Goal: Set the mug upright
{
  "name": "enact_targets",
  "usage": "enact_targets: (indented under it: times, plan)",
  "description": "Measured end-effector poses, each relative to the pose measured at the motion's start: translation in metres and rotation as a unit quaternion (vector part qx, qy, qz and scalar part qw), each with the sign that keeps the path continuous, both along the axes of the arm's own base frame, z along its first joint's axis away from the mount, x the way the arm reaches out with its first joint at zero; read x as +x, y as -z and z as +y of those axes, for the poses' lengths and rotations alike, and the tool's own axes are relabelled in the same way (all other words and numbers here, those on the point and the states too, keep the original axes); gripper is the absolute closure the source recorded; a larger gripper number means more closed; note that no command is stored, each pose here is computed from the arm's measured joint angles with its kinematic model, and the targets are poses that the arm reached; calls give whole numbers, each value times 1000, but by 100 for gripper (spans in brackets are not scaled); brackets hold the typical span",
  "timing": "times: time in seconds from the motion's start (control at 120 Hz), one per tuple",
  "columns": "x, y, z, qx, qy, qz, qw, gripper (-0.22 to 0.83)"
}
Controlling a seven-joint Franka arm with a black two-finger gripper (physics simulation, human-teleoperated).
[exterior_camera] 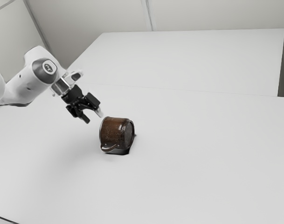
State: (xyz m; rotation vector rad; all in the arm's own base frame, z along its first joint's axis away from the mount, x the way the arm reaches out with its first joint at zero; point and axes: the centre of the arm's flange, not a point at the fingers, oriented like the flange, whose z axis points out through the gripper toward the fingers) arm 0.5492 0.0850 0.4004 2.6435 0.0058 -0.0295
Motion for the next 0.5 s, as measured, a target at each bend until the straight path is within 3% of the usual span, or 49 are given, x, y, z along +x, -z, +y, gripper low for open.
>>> enact_targets:
  times: [0.5]
  plan:
    - [1,55,1,-144,-35,-39,988,0]
